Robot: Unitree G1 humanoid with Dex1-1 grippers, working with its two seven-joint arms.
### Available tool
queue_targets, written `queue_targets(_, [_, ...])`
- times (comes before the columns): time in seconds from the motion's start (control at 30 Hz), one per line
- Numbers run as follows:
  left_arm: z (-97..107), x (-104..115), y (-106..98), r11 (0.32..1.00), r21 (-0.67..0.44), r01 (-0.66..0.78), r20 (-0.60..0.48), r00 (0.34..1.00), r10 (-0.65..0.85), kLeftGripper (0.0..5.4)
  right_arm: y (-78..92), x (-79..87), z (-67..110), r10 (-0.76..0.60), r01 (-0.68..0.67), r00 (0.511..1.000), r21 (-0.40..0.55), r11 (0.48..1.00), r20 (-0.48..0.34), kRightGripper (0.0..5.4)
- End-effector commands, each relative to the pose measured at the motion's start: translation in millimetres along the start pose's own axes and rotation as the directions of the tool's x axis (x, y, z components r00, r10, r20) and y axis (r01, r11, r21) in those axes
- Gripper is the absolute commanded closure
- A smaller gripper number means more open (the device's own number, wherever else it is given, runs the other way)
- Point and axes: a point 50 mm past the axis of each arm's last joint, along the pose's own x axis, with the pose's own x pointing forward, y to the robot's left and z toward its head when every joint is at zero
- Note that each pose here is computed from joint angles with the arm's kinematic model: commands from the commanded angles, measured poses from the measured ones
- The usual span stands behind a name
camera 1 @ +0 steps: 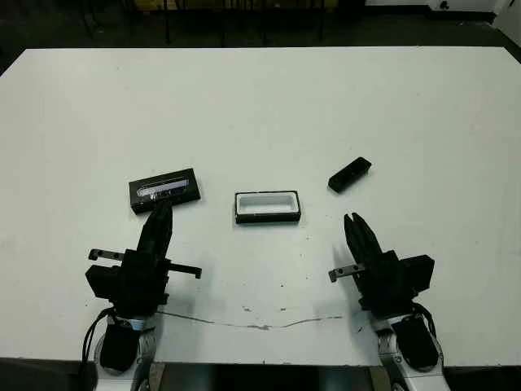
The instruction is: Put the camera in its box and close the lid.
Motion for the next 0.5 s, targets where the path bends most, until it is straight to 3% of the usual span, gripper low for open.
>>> queue_targets(0.03, [-7,-13,3,1.000,0.009,-0.008,-0.061,0.998,0.008,5.38,-3.1,-11.6,-10.4,-0.019,0.019,0.998,0.000,1.000,-0.059,5.40])
queue_targets(0.33, [-7,-13,0,1.000,0.003,-0.012,-0.059,0.998,0.012,5.38,-8.2,-11.4,-6.5,0.001,-0.001,0.998,-0.006,1.000,-0.057,5.40])
queue_targets(0.43, [-6,-14,-2,1.000,0.014,-0.017,-0.057,0.998,0.018,5.38,-20.2,-4.4,19.0,0.026,-0.025,0.999,-0.056,0.998,0.019,5.40])
queue_targets(0.5, [-7,-14,-4,1.000,0.011,-0.019,-0.060,0.998,0.020,5.38,-32.5,5.5,46.3,0.045,-0.034,0.995,-0.118,0.992,0.088,5.40])
